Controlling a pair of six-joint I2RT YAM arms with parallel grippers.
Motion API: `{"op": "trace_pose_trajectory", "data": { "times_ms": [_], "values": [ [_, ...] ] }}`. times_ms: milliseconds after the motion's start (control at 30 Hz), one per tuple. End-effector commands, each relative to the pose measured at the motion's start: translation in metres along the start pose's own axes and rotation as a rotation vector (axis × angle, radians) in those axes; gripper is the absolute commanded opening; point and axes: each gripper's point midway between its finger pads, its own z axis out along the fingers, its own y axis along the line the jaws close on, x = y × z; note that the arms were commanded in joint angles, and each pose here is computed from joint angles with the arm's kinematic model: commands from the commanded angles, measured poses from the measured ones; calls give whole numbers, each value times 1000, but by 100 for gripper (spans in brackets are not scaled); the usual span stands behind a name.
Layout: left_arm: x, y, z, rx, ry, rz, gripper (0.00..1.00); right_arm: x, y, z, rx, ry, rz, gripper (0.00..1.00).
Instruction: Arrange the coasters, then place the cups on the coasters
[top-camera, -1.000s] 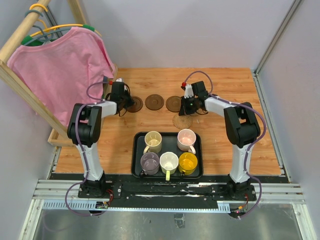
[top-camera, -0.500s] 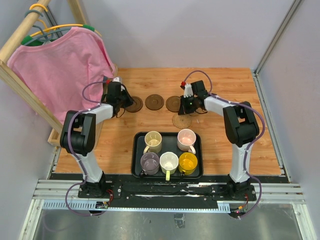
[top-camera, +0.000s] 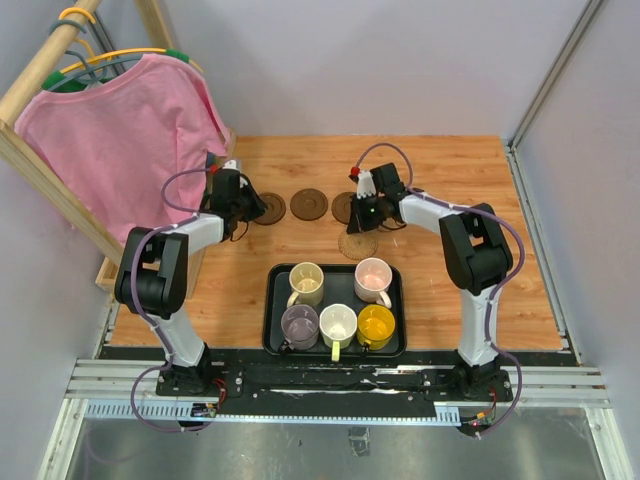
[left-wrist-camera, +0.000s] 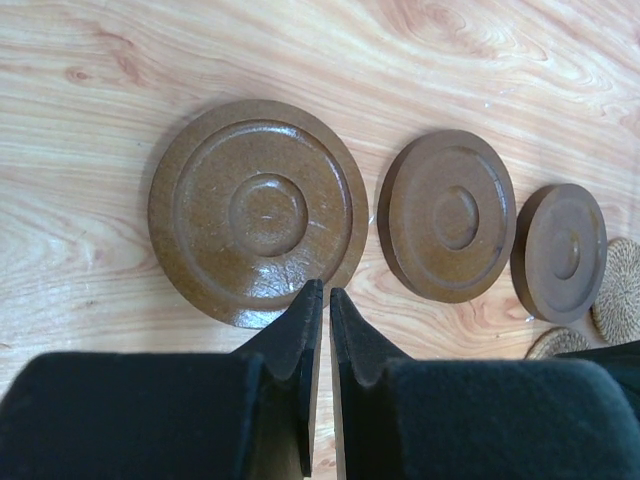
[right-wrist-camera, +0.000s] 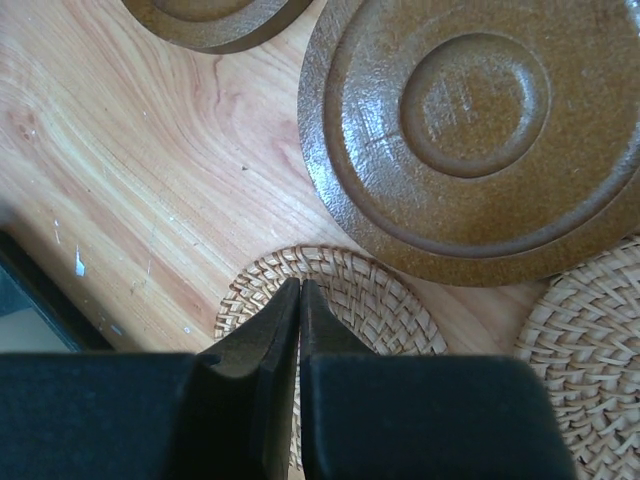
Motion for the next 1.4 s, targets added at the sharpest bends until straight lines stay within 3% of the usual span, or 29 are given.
{"op": "trace_pose_trajectory", "data": {
  "times_ms": [0, 333, 633, 1033, 1367],
  "values": [
    [-4, -2, -4, 15, -22, -6, 12, -4, -1, 6, 10, 10, -12, 4],
    [0, 2, -8, 5, -13, 5, 12, -22, -11, 9, 58, -10, -15, 4],
    [6, 2, -9, 14, -1, 5, 12, -15, -10, -14, 103, -25, -26, 4],
    [10, -15, -25, 126, -6, 47, 13, -23, -54, -64, 234, -142, 66, 3],
    [26, -25, -34, 193, 21, 42, 13, -25, -88, -56, 294, -114, 116, 3]
  ]
}}
